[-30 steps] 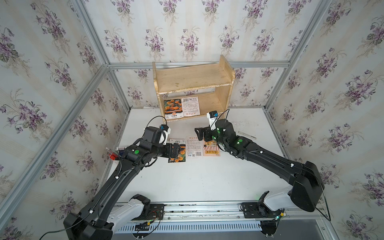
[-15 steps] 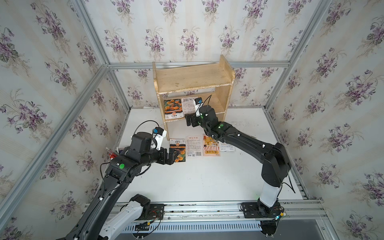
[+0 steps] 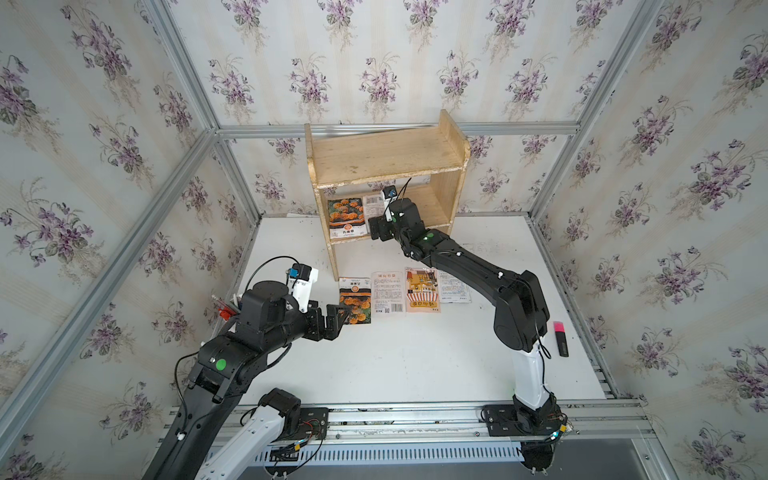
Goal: Take the seed bag off the shelf
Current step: Pick up the seed packet from the shelf.
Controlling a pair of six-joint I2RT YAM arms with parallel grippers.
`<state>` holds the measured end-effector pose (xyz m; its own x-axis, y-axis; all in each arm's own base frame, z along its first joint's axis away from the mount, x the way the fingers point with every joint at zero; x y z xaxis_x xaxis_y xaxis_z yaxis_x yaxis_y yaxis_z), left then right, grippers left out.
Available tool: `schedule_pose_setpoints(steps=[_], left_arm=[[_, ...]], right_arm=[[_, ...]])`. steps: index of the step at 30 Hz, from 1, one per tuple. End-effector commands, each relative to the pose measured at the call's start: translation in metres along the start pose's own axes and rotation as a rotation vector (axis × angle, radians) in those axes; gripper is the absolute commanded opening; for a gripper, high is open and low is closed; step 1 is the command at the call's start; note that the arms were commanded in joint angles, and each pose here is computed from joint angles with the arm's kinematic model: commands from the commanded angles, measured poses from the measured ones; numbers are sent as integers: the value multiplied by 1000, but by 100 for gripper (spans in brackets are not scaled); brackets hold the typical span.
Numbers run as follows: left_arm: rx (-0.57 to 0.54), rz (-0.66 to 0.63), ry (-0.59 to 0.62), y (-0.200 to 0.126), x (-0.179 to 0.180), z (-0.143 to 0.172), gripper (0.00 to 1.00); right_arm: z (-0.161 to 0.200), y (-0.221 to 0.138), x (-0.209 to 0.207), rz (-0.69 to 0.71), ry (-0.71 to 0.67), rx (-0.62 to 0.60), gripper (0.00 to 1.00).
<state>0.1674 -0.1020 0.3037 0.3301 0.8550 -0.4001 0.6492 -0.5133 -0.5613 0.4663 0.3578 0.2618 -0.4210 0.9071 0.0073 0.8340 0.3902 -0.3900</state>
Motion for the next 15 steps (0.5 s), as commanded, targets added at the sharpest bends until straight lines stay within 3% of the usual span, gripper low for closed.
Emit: schedule_pose_setpoints(steps=[1, 15], left_arm=[[-27, 27, -30, 4, -3, -4, 100], [38, 35, -52, 16, -1, 4, 100]], right_arm=[[3, 3, 1, -27, -17, 17, 100], [27, -9, -21, 0, -51, 85, 99]])
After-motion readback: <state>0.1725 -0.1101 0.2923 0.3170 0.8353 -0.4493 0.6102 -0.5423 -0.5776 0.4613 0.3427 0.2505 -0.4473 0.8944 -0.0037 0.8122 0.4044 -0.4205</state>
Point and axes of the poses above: each gripper's point midway between its finger pads, its own y axis out along the fingers, its own x axis along the line the jaws close on, z = x × y, the point moved 4 cm from there along -y, back along the fingers
